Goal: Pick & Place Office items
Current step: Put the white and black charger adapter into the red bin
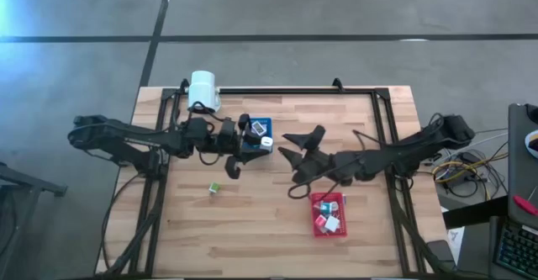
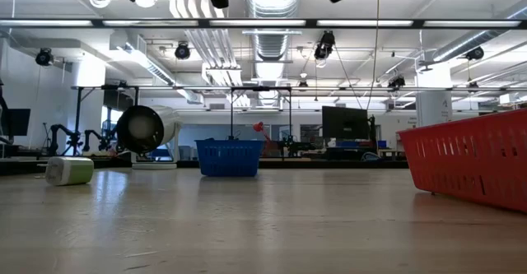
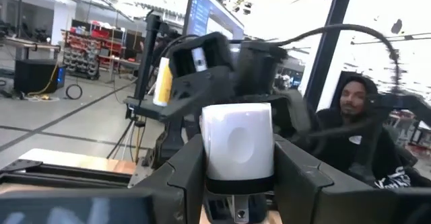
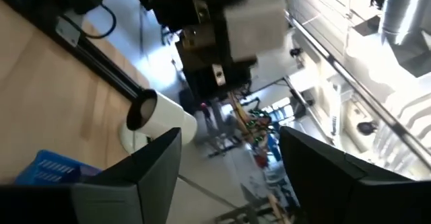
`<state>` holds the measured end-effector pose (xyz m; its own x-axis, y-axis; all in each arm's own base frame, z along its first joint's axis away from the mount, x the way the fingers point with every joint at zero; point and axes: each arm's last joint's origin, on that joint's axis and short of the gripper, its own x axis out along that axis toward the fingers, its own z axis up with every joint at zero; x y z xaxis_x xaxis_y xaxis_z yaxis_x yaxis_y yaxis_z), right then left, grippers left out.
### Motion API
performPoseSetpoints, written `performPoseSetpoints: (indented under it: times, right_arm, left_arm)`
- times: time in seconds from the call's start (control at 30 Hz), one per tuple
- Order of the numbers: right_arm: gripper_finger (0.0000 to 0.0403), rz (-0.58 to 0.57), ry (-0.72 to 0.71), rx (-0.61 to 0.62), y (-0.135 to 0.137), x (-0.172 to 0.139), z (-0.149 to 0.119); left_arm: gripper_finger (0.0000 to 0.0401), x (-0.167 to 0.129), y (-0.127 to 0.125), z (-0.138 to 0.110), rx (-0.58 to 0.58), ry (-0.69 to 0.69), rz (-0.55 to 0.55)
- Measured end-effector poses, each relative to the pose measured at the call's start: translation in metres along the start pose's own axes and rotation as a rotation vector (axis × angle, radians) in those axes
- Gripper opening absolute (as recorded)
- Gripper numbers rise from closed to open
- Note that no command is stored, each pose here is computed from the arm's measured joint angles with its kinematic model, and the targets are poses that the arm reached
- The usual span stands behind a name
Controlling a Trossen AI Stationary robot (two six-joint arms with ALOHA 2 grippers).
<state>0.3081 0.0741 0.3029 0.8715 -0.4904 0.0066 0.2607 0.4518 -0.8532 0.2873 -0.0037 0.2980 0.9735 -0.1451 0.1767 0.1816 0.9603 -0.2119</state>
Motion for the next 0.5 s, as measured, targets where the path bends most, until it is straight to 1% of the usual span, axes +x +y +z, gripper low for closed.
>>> performPoseSetpoints:
  times: [0.07, 0.23, 0.5]
  right_arm:
    - [0.0248, -0.009, 0.017, -0.025, 0.005, 0.006, 0.006]
    - [0.0245, -0.022, 0.015, -0.031, 0.006, 0.017, 0.018]
    - [0.0249, -0.03, 0.011, -0.025, 0.005, 0.022, 0.025]
  left_arm:
    - [0.0133, 0.001, 0.001, -0.002, -0.003, 0.004, 0.004]
    - [0.0133, 0.005, 0.003, -0.008, -0.028, 0.022, 0.013]
    - [0.0133, 0.005, 0.005, -0.012, -0.051, 0.033, 0.022]
